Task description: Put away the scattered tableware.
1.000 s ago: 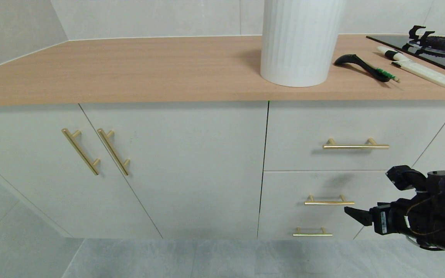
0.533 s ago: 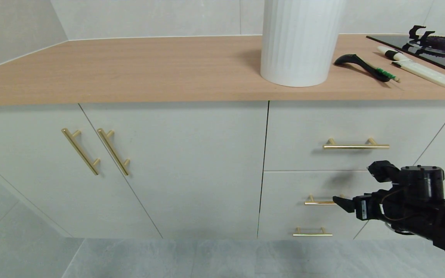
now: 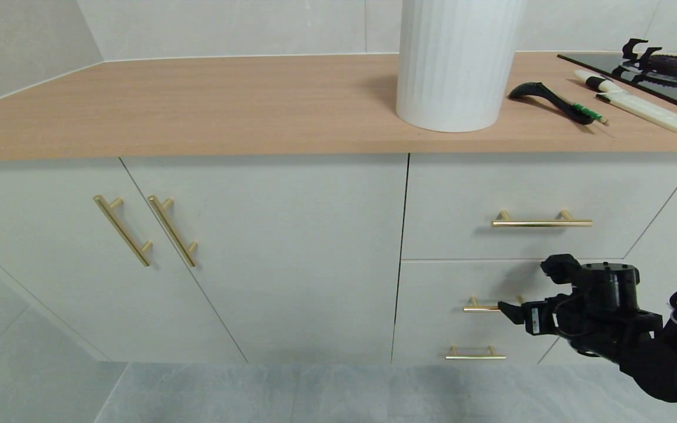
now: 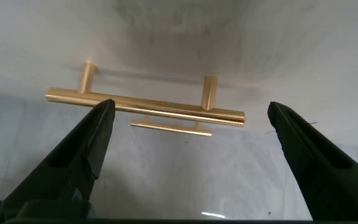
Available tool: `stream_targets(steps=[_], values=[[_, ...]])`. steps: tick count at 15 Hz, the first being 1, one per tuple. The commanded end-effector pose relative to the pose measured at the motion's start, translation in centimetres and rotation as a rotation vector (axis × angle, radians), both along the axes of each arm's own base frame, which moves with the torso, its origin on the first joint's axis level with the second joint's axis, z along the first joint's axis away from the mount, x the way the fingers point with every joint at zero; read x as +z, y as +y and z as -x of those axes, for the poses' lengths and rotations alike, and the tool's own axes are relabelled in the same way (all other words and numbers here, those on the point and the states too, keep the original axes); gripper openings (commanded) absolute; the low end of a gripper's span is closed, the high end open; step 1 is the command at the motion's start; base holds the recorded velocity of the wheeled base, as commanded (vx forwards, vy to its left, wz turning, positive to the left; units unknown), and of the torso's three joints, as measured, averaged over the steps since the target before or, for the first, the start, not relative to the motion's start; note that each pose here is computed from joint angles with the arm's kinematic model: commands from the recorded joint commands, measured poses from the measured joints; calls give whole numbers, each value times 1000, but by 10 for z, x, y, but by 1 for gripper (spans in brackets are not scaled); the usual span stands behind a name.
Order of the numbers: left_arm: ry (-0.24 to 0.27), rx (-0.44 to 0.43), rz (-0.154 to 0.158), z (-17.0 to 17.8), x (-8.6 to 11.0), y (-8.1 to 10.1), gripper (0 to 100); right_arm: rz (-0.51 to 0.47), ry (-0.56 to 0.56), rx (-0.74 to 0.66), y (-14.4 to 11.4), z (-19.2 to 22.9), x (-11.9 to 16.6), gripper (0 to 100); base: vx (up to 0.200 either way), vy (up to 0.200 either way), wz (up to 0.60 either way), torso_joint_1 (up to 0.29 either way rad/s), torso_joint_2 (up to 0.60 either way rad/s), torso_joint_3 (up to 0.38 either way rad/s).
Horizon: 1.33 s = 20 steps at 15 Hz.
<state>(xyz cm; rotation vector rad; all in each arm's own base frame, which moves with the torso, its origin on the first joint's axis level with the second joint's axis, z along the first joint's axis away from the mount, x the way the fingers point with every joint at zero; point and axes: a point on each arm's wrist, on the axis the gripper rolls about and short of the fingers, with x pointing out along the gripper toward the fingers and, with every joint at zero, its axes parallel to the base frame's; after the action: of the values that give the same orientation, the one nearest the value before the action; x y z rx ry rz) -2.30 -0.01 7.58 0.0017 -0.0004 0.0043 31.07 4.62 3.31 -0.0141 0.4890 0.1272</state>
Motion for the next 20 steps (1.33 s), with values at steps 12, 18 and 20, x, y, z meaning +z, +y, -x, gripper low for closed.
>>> stream_targets(steps=[12,18,20], values=[[0,0,0,0,0,0,100,40,31,-53,3,-20,-25,100,0,0,0,0,0,0],[0,0,0,0,0,0,100,76,74,-17,6,-5,-30,100,0,0,0,0,0,0],[0,0,0,0,0,0,100,78,78,-17,6,-1,-28,100,0,0,0,0,0,0]])
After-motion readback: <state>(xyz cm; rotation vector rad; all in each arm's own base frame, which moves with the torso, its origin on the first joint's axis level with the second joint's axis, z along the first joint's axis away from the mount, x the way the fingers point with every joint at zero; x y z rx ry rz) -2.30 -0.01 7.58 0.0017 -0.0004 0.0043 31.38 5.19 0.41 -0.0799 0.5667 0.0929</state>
